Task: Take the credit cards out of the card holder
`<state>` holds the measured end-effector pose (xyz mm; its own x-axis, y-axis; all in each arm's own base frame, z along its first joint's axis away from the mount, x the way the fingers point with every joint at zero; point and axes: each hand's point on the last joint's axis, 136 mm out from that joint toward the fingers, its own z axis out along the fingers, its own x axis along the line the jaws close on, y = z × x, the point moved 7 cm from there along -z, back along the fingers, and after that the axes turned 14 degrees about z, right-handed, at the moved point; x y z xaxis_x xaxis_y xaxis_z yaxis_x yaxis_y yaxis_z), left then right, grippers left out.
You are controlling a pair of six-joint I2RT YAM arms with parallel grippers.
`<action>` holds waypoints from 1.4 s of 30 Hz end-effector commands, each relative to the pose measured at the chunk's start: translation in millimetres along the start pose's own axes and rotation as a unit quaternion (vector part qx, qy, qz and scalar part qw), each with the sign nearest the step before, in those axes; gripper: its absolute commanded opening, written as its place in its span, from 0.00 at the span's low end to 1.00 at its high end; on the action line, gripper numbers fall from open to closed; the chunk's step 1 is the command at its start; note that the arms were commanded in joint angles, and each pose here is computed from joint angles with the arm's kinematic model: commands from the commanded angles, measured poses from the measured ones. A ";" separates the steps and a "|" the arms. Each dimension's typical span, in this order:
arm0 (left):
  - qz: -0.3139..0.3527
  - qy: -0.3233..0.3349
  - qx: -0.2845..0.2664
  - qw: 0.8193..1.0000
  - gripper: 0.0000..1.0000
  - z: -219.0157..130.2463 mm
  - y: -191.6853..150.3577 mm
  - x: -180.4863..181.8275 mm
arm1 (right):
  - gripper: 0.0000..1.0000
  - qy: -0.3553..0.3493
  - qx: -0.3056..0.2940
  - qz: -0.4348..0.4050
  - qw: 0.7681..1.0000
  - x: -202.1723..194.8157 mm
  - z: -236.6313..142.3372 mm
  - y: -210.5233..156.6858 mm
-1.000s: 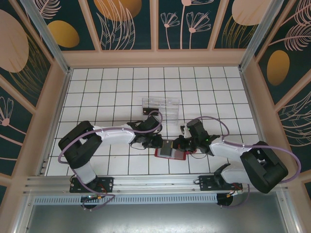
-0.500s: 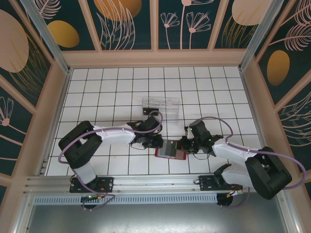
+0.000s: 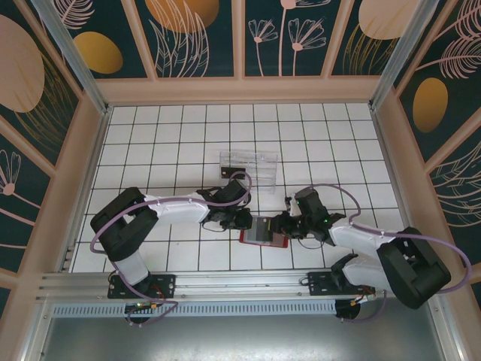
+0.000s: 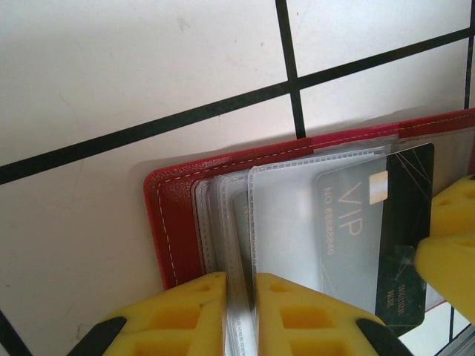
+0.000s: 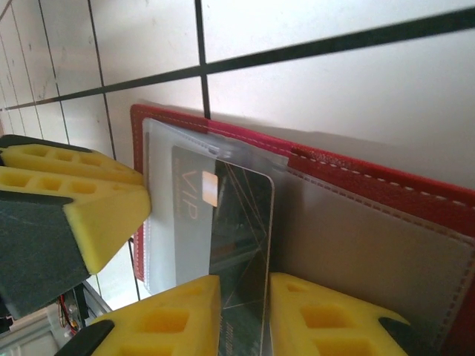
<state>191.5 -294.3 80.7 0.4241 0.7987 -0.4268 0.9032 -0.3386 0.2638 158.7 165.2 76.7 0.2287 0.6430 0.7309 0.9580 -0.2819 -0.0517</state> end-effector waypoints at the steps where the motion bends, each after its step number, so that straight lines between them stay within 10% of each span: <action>1: -0.014 0.070 0.064 0.995 0.16 15.5 -30.9 31.5 | 0.25 0.015 0.012 0.007 1.000 -3.4 3.7 -2.3; 11: -0.017 0.070 0.063 0.995 0.16 15.0 -30.8 31.5 | 0.24 0.041 0.034 0.013 0.999 -4.2 8.9 -6.1; 42: -0.029 0.072 0.007 0.997 0.15 -16.3 -26.2 26.6 | 0.03 -0.051 -0.159 -0.059 0.984 48.6 -68.1 35.2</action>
<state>186.6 -275.1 85.0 0.4011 0.8368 -0.3728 0.9071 -0.3059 0.2892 178.9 145.0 143.0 0.1953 0.7077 0.6790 0.9057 -0.3958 0.1521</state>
